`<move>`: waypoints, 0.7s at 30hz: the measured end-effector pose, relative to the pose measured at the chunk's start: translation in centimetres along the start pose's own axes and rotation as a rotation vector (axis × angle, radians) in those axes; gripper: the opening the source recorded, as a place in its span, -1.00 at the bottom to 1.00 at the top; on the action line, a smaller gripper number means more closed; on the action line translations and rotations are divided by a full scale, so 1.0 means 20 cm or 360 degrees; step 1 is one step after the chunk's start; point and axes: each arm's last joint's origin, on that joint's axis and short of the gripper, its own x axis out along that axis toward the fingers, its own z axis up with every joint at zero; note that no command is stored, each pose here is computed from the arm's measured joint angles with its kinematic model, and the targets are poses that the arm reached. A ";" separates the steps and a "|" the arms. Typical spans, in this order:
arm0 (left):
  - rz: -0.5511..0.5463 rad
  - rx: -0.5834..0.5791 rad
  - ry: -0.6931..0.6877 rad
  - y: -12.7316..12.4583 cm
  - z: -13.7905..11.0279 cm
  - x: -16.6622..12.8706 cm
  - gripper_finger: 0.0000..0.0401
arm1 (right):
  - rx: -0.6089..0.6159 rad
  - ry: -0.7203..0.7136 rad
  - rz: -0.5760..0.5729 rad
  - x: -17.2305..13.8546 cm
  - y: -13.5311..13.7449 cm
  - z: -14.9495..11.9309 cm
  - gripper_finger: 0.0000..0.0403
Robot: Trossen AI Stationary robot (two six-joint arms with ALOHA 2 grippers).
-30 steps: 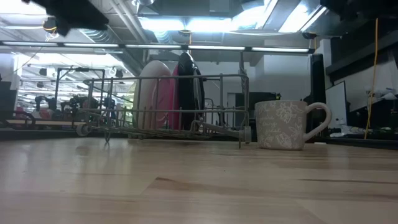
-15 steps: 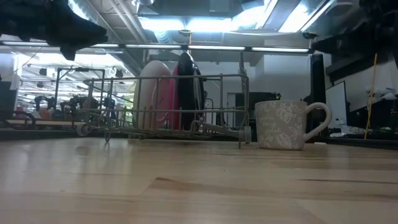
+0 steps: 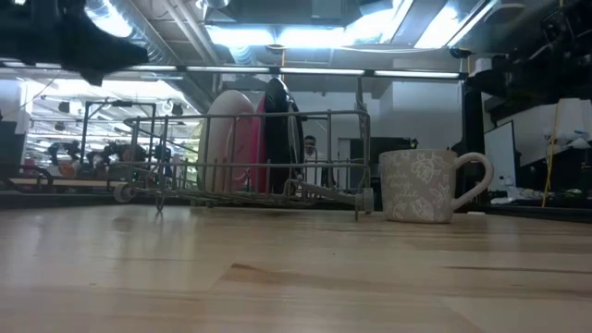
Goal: Sort dishes
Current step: Return to Home Position
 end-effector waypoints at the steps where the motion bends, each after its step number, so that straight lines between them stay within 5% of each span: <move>1: 0.0003 0.0027 0.0044 0.00 -0.02 0.00 -0.43 | 0.0010 -0.0011 -0.0002 0.00 0.00 0.00 -0.31; 8: -0.0022 0.0011 0.0223 -0.02 -0.15 0.01 -0.43 | 0.0019 -0.0013 0.0006 0.00 0.00 0.00 -0.31; 21: -0.0027 -0.0053 0.0261 -0.03 -0.16 0.02 -0.43 | -0.0007 -0.0019 0.0083 0.00 0.01 0.00 -0.31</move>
